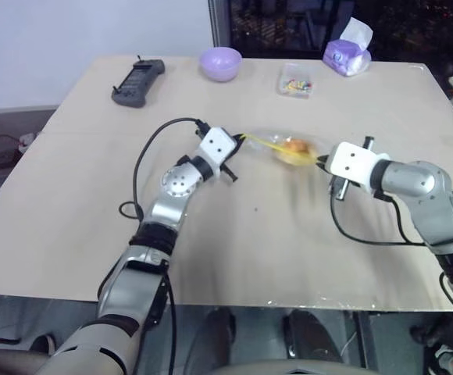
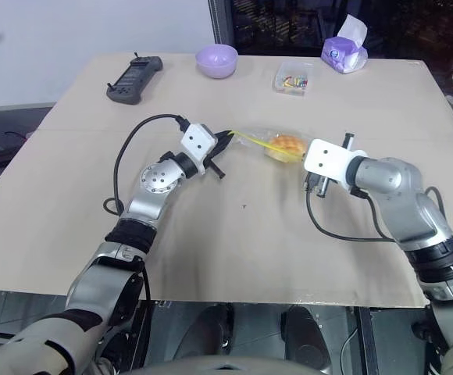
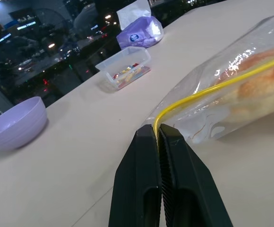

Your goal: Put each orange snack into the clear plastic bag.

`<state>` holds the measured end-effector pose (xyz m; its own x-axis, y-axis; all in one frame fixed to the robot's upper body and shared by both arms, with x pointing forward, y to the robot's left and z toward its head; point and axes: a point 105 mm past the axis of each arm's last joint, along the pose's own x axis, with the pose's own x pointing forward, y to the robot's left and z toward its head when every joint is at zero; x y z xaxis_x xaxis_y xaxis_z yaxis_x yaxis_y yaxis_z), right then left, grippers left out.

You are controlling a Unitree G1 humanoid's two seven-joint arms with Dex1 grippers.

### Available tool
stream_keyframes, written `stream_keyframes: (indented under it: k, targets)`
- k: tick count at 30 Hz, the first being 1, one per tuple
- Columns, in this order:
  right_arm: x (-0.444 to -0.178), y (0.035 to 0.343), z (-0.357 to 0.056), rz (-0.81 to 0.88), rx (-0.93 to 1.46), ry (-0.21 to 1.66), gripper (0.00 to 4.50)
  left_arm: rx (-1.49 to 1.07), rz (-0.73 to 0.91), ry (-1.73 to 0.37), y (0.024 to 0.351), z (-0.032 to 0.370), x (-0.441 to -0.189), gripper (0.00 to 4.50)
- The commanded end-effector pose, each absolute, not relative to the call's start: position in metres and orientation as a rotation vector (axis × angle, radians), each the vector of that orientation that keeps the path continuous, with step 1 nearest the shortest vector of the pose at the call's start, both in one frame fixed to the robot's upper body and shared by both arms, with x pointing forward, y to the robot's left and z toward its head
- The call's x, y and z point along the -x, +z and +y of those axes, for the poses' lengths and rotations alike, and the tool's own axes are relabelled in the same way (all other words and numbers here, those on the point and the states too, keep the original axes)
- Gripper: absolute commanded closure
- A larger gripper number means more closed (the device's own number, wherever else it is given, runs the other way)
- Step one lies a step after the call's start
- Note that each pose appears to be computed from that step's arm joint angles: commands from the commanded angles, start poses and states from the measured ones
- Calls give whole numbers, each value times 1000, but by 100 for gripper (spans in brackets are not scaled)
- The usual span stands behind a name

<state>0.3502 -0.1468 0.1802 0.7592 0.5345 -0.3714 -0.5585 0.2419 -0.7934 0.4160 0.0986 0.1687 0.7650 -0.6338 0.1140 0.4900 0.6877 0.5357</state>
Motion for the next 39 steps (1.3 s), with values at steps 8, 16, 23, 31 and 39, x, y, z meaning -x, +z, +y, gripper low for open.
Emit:
stream_keyframes:
  k: [8,16,23,31,39]
  targets:
    - [-383,266,-168,-279,1105,345,447,-545,-561,-490,254,104,-428,450]
    - [-379,328,-165,-537,1034,226,447,-477,-835,-264,361,119,-425,450]
    - [-353,251,-147,-250,986,619,447,-421,-536,-669,248,108,-403,450]
    - [-291,169,-143,163,874,974,414,-184,-84,-1108,161,101,-313,418]
    - [-274,140,-163,336,805,1012,181,-122,130,-1113,130,121,-292,198]
